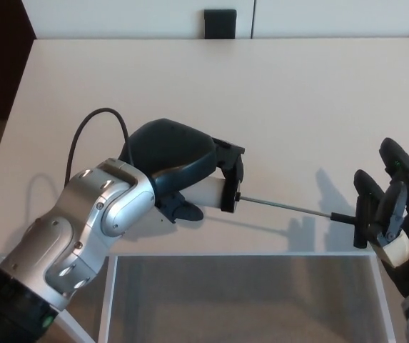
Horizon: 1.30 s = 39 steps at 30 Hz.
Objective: The robot walks towards a desk on which an air pump is kept in the middle. It lifts it up and holds it with its left hand and uses its right hand to compress it by pushing its handle inwards.
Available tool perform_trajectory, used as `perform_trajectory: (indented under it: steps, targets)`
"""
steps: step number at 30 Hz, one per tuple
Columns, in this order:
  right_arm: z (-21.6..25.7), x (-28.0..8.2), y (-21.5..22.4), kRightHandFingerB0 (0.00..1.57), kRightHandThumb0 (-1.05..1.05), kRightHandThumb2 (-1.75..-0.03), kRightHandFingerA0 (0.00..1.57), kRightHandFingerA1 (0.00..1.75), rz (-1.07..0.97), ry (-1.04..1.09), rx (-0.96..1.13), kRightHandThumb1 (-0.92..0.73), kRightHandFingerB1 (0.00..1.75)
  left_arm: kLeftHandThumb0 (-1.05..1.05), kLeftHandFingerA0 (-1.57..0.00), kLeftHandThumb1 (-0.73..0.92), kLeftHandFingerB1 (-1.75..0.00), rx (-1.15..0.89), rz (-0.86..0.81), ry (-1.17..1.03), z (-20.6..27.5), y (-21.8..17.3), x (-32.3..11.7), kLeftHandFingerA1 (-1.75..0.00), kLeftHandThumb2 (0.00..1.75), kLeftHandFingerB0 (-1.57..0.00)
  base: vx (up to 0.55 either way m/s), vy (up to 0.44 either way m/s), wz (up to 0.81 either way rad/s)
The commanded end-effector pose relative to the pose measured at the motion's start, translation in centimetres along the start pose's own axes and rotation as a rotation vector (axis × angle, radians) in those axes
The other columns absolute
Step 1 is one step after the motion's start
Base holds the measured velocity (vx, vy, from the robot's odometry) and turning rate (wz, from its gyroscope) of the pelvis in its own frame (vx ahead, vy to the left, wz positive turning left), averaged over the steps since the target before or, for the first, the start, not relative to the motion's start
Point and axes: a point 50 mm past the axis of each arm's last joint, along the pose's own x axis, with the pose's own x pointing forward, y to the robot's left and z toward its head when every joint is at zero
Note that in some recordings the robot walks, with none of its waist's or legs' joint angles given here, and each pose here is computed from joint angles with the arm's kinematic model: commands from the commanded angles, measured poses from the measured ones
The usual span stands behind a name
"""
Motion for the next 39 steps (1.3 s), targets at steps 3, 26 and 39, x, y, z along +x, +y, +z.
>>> perform_trajectory:
  steps: [3,26,39]
  targets:
    - [0.9,0.4,0.3,0.04,-0.88,-1.17,0.05,0.32,0.010,-0.046,0.019,-0.81,0.21,-0.25,-0.73,0.71,-1.08,0.003,-0.015,0.005,0.2,-0.4,0.0,-1.63,0.59,-0.55,0.00,0.000,0.00]
    - [1.7,1.5,3.6,0.06,-0.89,-1.15,0.06,0.30,0.051,-0.075,0.152,-0.78,0.20,-0.29,-0.91,0.61,-0.61,0.014,-0.017,-0.057,3.4,-0.2,2.9,-1.14,0.94,-0.56,0.00,0.000,0.00]
    - [2.3,1.2,4.1,0.09,-0.88,-1.16,0.02,0.37,-0.051,-0.163,0.344,-0.81,0.25,-0.30,-0.76,0.67,-0.50,-0.073,0.046,-0.068,5.9,0.0,4.4,-1.49,0.63,-0.70,0.00,0.000,0.00]
